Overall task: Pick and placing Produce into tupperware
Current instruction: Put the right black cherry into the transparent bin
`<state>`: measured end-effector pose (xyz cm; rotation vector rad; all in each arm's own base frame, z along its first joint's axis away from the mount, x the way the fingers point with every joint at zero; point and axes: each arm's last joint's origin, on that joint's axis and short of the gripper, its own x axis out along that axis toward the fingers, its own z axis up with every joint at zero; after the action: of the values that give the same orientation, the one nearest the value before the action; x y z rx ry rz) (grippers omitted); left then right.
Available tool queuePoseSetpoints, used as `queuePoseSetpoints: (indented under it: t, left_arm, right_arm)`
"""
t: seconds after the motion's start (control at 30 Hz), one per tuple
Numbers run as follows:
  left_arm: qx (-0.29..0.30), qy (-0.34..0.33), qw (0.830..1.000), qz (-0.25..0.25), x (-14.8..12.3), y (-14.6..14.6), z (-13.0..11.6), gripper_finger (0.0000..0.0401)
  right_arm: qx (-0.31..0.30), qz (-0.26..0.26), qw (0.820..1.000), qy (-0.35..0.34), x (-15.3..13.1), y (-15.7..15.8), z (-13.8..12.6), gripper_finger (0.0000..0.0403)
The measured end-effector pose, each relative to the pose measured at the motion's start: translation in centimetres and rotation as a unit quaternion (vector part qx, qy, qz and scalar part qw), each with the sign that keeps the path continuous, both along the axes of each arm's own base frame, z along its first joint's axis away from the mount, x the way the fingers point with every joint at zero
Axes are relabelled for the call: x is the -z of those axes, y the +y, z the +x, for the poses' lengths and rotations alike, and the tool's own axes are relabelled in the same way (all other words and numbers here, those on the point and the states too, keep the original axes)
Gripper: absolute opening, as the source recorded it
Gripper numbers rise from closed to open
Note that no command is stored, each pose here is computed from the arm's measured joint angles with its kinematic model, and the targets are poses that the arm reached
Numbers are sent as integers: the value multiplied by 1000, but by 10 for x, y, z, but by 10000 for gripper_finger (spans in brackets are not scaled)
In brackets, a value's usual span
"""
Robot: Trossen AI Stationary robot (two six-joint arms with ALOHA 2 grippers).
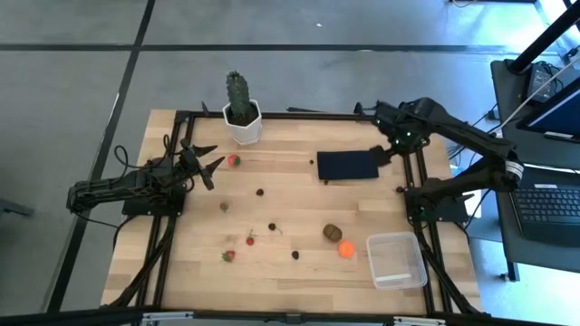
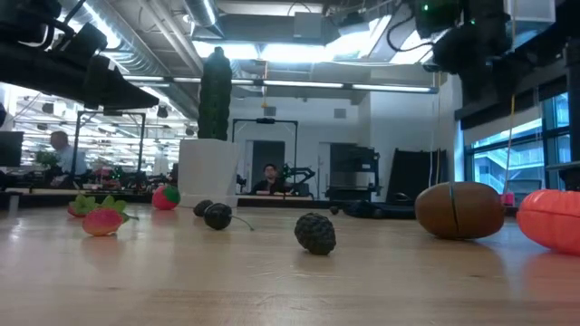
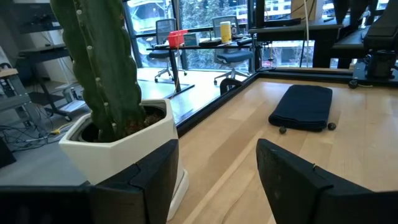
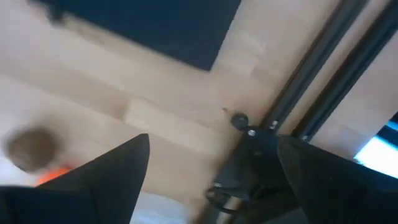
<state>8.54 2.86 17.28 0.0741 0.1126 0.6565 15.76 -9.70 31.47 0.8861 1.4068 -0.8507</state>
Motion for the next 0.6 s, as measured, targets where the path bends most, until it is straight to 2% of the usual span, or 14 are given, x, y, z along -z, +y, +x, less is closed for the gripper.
queuePoseSetpoints:
  t: [0.1, 0.4, 0.6]
  left_arm:
    - [0, 0, 1000, 0, 0, 0, 0, 208]
    - [0, 0, 1000, 0, 0, 0, 0, 208]
    - [0, 0, 1000, 0, 0, 0, 0, 208]
  right_arm:
    - [-31, 21, 999, 32, 18, 5, -2, 354]
    - [-28, 106, 989, 103, 78, 16, -15, 354]
    - [-52, 153, 976, 144, 103, 17, -15, 354]
